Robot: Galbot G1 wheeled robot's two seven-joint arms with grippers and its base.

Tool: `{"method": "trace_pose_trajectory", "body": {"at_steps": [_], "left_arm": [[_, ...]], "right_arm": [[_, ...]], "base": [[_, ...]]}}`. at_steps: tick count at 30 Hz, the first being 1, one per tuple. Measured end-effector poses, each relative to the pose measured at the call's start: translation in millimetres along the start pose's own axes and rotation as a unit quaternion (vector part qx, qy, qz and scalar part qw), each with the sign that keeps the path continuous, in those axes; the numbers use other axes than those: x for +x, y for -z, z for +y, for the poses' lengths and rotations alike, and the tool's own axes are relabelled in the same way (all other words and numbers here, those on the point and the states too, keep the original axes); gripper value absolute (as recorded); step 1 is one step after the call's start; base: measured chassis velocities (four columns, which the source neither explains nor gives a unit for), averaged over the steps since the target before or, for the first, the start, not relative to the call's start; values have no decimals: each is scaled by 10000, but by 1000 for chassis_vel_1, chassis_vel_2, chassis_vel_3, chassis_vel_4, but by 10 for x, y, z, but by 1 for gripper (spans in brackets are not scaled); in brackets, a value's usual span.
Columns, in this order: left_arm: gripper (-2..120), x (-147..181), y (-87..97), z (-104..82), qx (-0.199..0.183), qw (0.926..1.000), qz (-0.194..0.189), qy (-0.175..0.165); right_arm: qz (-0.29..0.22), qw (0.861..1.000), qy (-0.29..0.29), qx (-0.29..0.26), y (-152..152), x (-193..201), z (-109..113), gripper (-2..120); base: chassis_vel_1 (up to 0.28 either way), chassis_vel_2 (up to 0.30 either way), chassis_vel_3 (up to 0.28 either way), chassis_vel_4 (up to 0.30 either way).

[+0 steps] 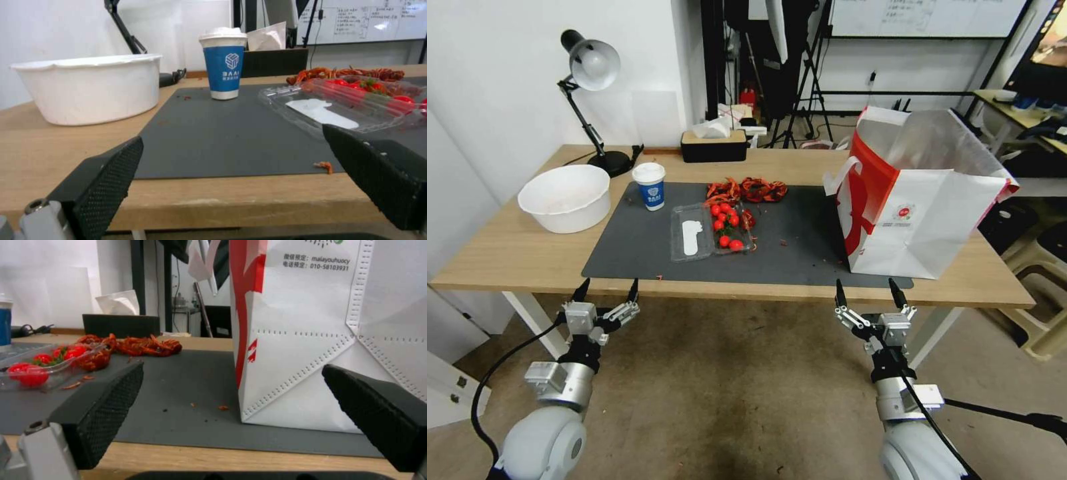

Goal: Pick up the trash from the table and place it into the takeout bag.

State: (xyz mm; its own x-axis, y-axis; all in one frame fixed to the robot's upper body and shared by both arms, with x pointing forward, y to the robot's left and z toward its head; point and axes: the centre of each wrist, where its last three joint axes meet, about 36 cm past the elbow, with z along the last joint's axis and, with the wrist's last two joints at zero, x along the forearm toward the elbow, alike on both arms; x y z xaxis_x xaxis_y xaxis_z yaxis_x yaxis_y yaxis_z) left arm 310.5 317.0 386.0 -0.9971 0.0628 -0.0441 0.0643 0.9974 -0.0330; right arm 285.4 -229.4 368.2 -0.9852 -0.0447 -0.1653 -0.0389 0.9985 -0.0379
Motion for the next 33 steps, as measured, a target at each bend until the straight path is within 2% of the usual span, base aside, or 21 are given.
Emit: {"method": "trace_pose_trajectory", "body": {"at_steps": [6, 13, 14, 18, 24, 27, 28, 31, 33], "left_arm": [[100, 154, -132, -38, 7, 9999, 70, 97], [100, 102, -137, -2, -124, 9999, -10, 63], [100, -29, -70, -3, -208, 9997, -98, -79], [100, -219, 19, -8, -275, 9992, -138, -272], [100, -402, 87, 64, -333, 9983, -213, -434], [100, -733, 128, 128, -376, 9966, -109, -727], [100, -733, 128, 128, -376, 9966, -109, -727], [100, -1139, 254, 270, -367, 9954, -45, -880], [100, -1216, 291, 298, -364, 9953, -43, -900]], "right_arm": [[40, 10000, -68, -26, -24, 61, 26, 100], [41, 10000, -73, -23, -18, 79, 41, 100], [48, 10000, -77, -28, -12, 100, 59, 100], [59, 9999, -84, -22, -9, 121, 68, 100], [35, 10000, -52, -13, -4, 91, 72, 100], [48, 10000, -46, 15, 3, 61, 58, 100], [48, 10000, -46, 15, 3, 61, 58, 100], [44, 10000, -39, 49, 20, 25, 42, 100], [42, 10000, -43, 52, 23, 17, 40, 100]], "base": [[0, 0, 0, 0], [0, 0, 0, 0], [0, 0, 0, 0], [0, 0, 0, 0], [0, 0, 0, 0], [0, 0, 0, 0], [0, 0, 0, 0], [0, 0, 0, 0], [0, 0, 0, 0]]}}
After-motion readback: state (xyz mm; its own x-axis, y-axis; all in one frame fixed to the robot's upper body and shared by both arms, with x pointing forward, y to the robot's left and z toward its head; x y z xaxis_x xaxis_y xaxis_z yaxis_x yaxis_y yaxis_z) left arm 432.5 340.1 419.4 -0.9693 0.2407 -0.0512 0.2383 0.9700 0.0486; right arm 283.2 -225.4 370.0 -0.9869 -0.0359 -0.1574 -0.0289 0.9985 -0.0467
